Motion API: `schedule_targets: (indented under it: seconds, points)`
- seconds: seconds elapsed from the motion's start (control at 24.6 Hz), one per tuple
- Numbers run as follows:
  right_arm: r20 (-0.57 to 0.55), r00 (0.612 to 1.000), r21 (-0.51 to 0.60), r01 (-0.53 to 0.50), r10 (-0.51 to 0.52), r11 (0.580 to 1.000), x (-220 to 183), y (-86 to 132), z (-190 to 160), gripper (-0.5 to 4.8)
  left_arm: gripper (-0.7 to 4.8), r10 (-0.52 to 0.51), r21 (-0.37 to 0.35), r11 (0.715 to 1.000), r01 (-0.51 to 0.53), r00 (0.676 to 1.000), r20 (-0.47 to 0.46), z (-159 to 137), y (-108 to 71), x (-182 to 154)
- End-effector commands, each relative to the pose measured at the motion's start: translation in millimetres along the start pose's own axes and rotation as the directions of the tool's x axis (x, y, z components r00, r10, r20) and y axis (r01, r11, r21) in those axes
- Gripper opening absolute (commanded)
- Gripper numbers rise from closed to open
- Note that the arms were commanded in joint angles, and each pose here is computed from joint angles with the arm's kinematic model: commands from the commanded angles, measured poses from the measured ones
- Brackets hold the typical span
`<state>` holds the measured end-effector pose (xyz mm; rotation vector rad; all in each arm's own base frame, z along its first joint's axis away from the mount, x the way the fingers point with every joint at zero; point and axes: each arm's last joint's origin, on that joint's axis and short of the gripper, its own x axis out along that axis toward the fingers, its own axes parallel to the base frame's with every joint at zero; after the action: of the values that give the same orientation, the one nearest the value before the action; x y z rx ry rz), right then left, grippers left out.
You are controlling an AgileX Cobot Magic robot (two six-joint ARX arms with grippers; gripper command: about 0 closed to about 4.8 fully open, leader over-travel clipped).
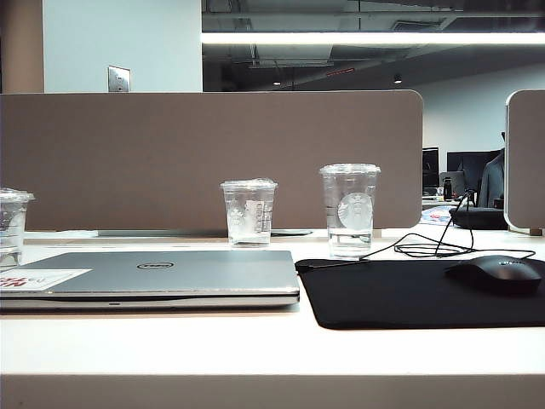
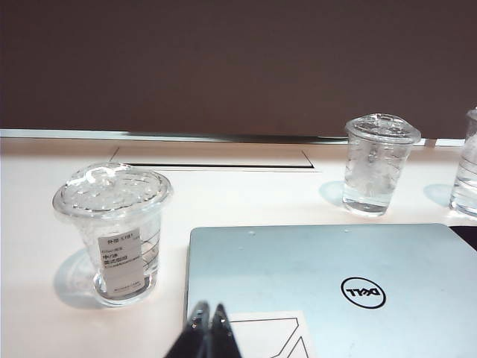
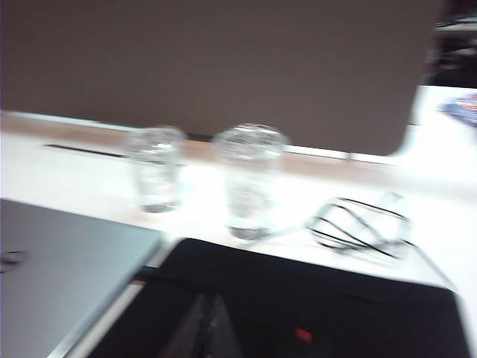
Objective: Pick up the coffee cup on the left and place it on the left side of the laptop.
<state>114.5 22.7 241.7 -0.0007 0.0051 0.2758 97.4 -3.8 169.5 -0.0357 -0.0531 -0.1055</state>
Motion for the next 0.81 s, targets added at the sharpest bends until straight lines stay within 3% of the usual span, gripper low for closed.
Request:
schedule_targets:
  seconds: [0.04,0.12,0.49,0.61,0.81]
  points:
    - [0.062,0.981,-0.002,0.185,-0.185,0.983,-13,-11,-18,-0.02,-0.05,0.003,0.004,1.000,-0.003,1.000,0.011,2,0.0,0]
    - [0.086,0.963,0.004,0.257,-0.256,0.966,-19,-12,-27,-0.02,-0.05,0.003,0.004,1.000,-0.003,1.000,0.009,2,0.1,0]
    - [0.142,0.959,-0.003,0.248,-0.246,0.969,-26,-14,-50,-0.02,-0.05,0.003,0.004,1.000,-0.003,1.000,0.009,2,0.1,0]
    - [0.122,0.943,-0.002,0.313,-0.310,0.950,-26,-21,-58,-0.02,-0.05,0.003,0.003,1.000,-0.003,1.000,0.008,2,0.1,0]
    - [0.093,0.941,-0.002,0.328,-0.326,0.945,-25,-23,-68,-0.02,-0.05,0.003,0.004,1.000,-0.003,1.000,0.009,2,0.1,0]
